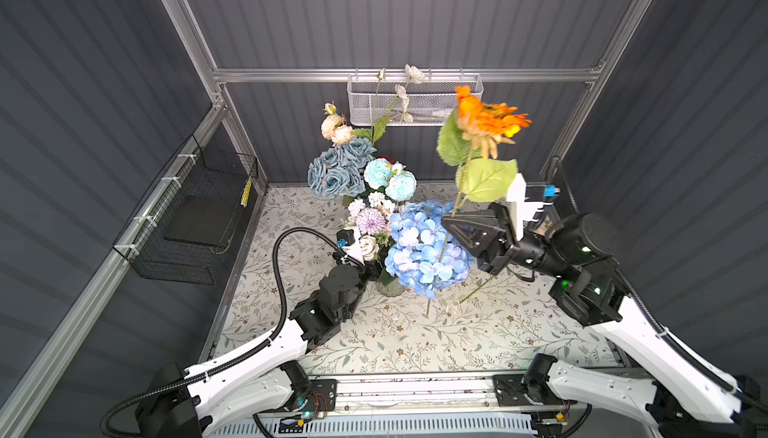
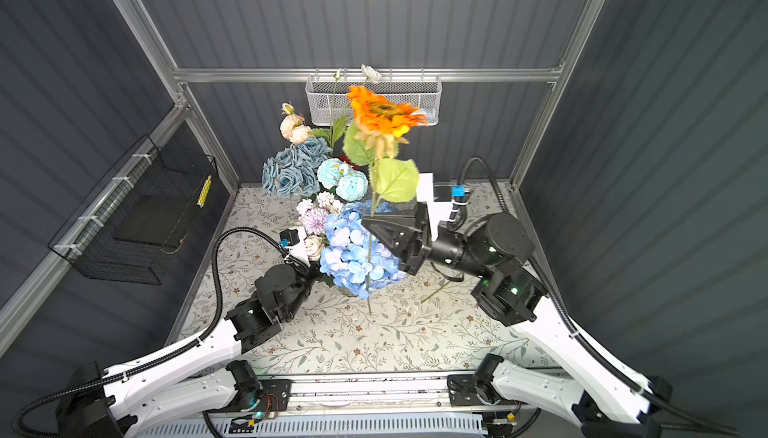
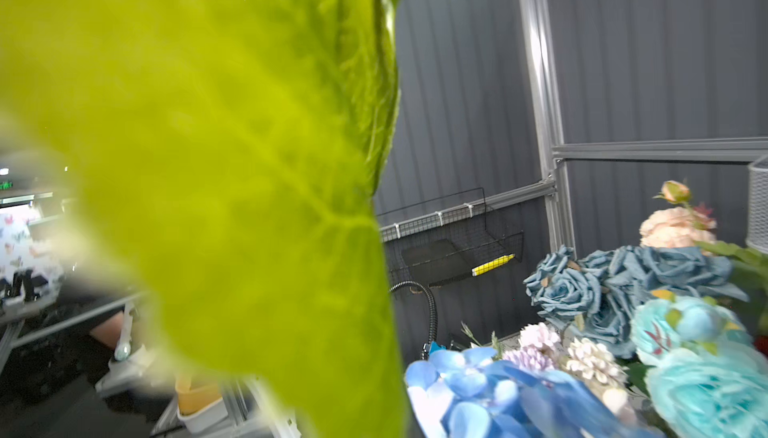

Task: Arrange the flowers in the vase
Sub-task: 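Carry the sunflower over the clear vase held by the left gripper, then lower the sunflower stem into the clear vase with the right gripper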

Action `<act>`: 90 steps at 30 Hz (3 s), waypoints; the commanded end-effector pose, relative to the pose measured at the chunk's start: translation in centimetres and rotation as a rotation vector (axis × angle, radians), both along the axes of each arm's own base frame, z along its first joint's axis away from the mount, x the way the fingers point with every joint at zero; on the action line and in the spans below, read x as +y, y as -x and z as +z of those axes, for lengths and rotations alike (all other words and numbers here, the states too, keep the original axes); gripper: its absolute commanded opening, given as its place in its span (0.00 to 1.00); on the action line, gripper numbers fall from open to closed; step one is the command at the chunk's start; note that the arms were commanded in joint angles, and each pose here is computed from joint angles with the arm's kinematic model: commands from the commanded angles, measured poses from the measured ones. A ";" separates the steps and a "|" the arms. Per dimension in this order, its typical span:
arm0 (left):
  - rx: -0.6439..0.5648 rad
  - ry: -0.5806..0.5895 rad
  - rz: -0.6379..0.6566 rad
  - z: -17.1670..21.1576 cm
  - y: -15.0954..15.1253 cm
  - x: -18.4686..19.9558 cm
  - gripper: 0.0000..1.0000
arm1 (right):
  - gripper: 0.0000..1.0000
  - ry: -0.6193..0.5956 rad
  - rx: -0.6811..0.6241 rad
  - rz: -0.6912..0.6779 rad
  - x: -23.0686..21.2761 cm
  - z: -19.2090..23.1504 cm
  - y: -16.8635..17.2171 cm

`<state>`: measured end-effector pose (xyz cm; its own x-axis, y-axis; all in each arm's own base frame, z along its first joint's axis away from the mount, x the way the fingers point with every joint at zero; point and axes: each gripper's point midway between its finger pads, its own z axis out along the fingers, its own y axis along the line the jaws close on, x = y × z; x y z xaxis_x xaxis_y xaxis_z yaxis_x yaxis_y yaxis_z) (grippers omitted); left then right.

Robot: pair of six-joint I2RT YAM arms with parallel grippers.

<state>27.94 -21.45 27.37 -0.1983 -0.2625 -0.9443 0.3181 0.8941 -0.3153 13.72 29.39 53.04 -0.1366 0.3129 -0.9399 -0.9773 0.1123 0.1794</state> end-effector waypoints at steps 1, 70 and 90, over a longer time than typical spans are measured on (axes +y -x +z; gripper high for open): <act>-0.024 0.019 -0.014 1.7 0.0 -0.2 0.99 | 0.00 -0.010 -0.128 -0.027 0.9 1.7 0.8; -0.079 -0.086 -0.066 3.7 0.0 0.3 0.99 | 0.00 -0.001 -0.288 -0.621 6.5 -7.1 -7.0; -0.027 -0.055 -0.107 2.5 -1.1 0.0 0.99 | 0.00 0.376 -0.257 -0.696 7.0 -17.8 -10.4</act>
<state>28.77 -21.05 28.81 -0.1967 -0.1625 -0.9669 0.4048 0.8847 -0.2310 23.43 36.43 37.86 0.2325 0.0018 -0.9726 -0.6875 0.7077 -0.1631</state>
